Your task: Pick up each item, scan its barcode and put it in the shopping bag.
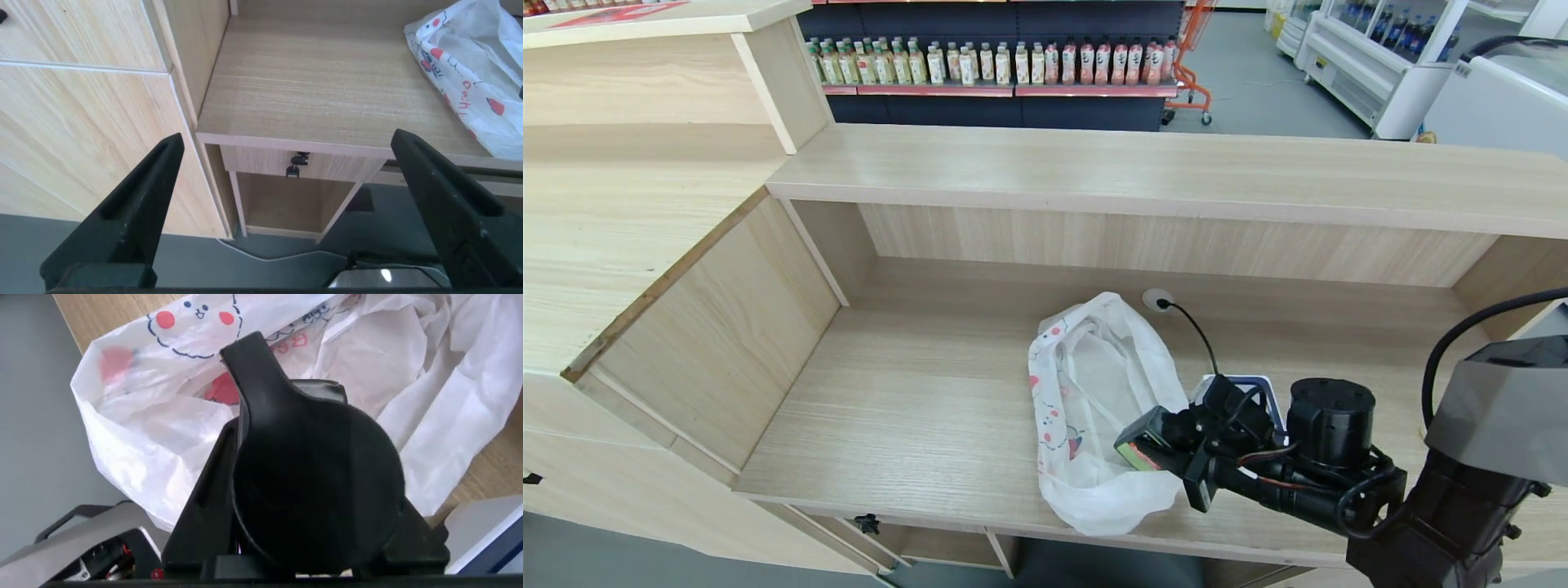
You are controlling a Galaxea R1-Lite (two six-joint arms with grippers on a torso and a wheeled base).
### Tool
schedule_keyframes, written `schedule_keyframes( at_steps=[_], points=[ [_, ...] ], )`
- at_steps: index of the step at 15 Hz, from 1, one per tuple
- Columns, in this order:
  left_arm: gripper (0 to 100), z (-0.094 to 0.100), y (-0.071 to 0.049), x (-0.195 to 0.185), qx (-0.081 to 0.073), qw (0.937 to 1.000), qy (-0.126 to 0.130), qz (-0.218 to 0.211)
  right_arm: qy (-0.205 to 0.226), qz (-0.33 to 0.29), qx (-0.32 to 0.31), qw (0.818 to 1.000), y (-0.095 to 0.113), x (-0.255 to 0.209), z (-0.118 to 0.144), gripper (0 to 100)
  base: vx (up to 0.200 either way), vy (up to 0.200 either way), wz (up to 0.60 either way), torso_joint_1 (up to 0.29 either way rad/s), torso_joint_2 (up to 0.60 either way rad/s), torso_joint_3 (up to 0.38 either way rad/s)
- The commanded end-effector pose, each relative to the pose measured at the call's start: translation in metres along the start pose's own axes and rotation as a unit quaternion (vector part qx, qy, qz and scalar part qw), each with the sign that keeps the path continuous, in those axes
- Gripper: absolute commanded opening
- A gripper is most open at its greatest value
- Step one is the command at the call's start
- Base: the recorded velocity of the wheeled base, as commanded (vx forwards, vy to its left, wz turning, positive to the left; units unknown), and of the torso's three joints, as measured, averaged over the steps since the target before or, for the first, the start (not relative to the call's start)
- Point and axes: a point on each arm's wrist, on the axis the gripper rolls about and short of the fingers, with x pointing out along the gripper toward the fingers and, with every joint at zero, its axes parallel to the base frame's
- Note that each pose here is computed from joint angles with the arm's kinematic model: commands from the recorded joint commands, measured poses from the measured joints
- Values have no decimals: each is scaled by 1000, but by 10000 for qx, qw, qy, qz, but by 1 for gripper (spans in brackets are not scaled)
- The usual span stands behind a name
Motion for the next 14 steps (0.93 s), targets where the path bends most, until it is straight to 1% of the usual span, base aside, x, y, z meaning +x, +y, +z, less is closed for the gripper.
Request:
schedule_keyframes(
  at_steps=[1, 4, 5, 6, 7, 8, 10, 11, 12, 13, 14],
  points=[
    [100, 0, 0, 0, 0, 10000, -2, 1, 64, 25, 24, 10000, 1, 1, -4, 100, 0, 0, 0, 0, 0, 0],
    [100, 0, 0, 0, 0, 10000, -2, 1, 42, 24, 37, 10000, 2, -1, -2, 100, 0, 0, 0, 0, 0, 0],
    [100, 0, 0, 0, 0, 10000, -2, 1, -74, -12, 27, 10000, 1, -6, 7, 100, 0, 0, 0, 0, 0, 0],
    [100, 0, 0, 0, 0, 10000, -2, 1, -271, -101, 39, 9996, -3, -14, 22, 100, 0, 0, 0, 0, 0, 0],
    [100, 0, 0, 0, 0, 10000, -2, 1, -330, -129, 70, 9993, -4, -19, 28, 100, 0, 0, 0, 0, 0, 0],
    [100, 0, 0, 0, 0, 10000, -2, 1, -548, -304, 126, 9980, -10, -43, 51, 100, 0, 0, 0, 0, 0, 0],
    [100, 0, 0, 0, 0, 10000, -2, 1, -937, -520, 350, 9936, -13, -75, 81, 100, 0, 0, 0, 0, 0, 0],
    [100, 0, 0, 0, 0, 10000, -2, 1, -1037, -621, 588, 9909, -11, -92, 94, 100, 0, 0, 0, 0, 0, 0],
    [100, 0, 0, 0, 0, 10000, -2, 1, -1040, -653, 658, 9902, -11, -97, 97, 100, 0, 0, 0, 0, 0, 0],
    [100, 0, 0, 0, 0, 10000, -2, 1, -887, -1118, 1123, 9834, -7, -125, 110, 100, 0, 0, 0, 0, 0, 0],
    [100, 0, 0, 0, 0, 10000, -2, 1, -833, -1523, 1306, 9761, -10, -139, 113, 100, 0, 0, 0, 0, 0, 0]
  ],
)
